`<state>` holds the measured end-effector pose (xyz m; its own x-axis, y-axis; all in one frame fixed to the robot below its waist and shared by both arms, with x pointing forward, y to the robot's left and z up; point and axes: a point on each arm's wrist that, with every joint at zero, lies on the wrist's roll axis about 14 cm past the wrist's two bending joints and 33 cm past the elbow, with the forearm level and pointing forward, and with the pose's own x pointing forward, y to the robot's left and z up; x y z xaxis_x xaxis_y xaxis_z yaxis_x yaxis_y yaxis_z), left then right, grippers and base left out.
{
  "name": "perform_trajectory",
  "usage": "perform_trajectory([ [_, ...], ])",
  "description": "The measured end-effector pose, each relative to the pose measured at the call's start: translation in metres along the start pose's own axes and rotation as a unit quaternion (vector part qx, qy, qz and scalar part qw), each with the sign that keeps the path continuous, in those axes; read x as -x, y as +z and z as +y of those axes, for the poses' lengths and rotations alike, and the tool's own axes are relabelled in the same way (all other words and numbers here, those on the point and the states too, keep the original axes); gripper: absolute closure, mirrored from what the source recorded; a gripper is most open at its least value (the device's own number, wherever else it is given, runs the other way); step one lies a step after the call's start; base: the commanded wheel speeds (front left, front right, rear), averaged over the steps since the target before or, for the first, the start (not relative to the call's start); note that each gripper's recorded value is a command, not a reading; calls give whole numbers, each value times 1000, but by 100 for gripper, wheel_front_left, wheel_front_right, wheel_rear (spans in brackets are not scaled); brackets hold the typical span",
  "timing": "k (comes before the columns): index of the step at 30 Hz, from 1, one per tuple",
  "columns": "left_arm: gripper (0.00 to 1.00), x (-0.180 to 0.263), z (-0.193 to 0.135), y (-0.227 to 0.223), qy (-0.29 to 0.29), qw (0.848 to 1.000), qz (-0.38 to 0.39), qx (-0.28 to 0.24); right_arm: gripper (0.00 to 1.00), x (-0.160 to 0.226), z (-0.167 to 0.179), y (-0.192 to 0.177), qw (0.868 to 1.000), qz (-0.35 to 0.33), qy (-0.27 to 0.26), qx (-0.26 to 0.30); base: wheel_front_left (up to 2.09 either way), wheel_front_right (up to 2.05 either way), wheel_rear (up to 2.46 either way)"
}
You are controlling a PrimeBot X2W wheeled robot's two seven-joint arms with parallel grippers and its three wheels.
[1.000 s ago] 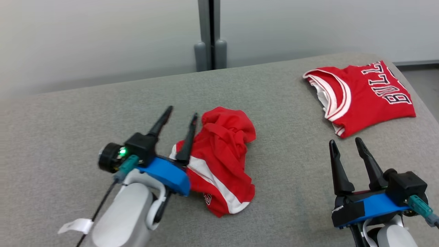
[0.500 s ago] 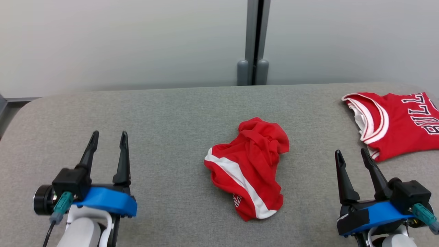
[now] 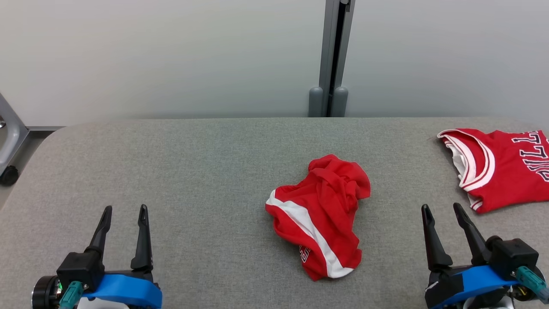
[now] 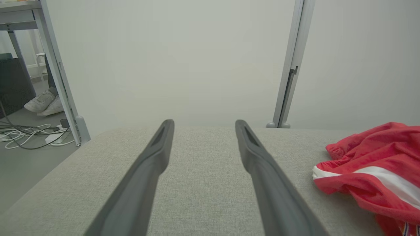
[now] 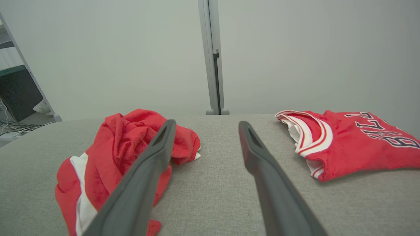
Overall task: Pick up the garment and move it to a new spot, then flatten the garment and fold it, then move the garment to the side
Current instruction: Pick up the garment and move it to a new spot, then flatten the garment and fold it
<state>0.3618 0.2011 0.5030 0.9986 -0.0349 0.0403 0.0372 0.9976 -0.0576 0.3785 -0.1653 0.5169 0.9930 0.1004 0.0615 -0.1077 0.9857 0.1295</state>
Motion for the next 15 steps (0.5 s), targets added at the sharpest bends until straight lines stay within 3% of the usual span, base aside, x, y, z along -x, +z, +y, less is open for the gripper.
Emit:
perform_trajectory([
  [15,0,3,3,-1,8,1000,0,-3,0,5,-3,-4,1000,9,-5,0,0,0,0],
])
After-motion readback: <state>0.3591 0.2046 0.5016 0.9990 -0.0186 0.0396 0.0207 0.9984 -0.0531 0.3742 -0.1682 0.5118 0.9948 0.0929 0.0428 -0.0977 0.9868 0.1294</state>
